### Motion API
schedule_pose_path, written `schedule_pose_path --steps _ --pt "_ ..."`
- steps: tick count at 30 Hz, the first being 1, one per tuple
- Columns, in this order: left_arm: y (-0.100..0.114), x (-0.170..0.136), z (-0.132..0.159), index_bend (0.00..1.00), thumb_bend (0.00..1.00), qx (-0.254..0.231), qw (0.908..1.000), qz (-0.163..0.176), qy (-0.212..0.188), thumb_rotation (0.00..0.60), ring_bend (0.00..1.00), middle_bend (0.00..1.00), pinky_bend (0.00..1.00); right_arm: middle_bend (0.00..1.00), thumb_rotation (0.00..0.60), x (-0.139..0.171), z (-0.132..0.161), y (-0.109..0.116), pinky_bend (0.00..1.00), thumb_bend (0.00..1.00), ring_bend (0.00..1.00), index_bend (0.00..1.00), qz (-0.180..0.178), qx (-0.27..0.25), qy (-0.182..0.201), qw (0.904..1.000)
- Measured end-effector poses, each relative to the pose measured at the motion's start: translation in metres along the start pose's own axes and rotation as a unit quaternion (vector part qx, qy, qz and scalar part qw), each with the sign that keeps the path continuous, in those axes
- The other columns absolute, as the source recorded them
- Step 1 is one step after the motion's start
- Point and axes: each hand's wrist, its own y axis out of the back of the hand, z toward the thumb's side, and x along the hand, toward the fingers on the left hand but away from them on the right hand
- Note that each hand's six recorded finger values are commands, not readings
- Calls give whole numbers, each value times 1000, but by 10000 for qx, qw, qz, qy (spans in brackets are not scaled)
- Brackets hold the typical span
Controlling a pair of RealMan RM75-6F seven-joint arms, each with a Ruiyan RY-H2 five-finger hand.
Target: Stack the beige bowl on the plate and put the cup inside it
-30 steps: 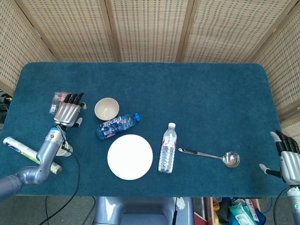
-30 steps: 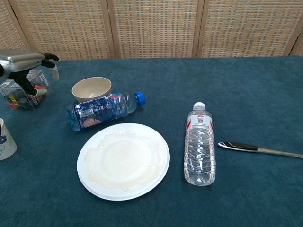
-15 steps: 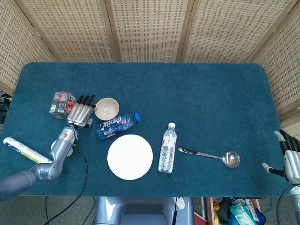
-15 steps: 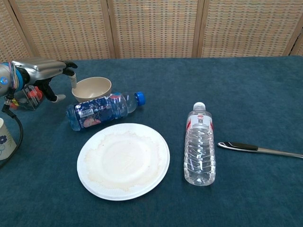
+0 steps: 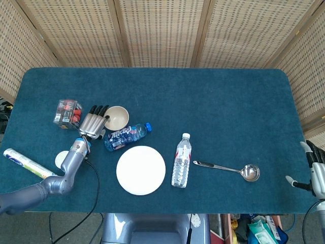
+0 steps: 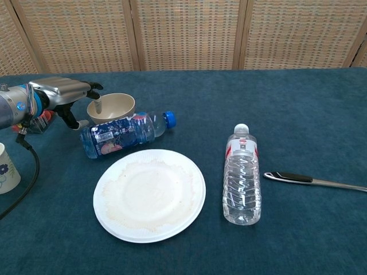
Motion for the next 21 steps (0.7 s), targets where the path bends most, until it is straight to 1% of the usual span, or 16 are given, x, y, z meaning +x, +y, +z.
schedule_pose_path --steps 2,4,5,7,12,15,21 --pt "-2 1 1 390 443 43 10000 -14 -5 600 0 0 50 0 600 0 0 0 0 142 0 10 0 -25 -4 10000" --pt "-4 3 3 455 467 58 10000 -16 -5 600 0 0 60 0 600 -1 -1 0 0 141 0 10 1 -52 1 10000" --pt "-5 3 4 471 473 51 10000 -12 -8 600 0 0 64 0 600 -1 -1 0 0 141 0 10 5 -61 6 10000" --pt "-6 4 7 526 495 38 10000 22 -21 600 0 0 77 0 600 -1 0 0 0 141 0 10 12 -104 25 9999" --pt "-9 5 9 613 545 119 9998 151 -24 600 0 9 92 0 600 1 2 3 0 141 0 10 -6 -231 111 9997" --pt "-11 4 8 641 546 91 9997 209 18 600 0 21 98 0 600 3 2 5 0 142 0 10 -37 -253 142 9996" --pt "-8 2 3 651 546 56 9993 355 36 600 0 27 106 0 600 4 2 6 0 141 0 10 -55 -273 155 9995"
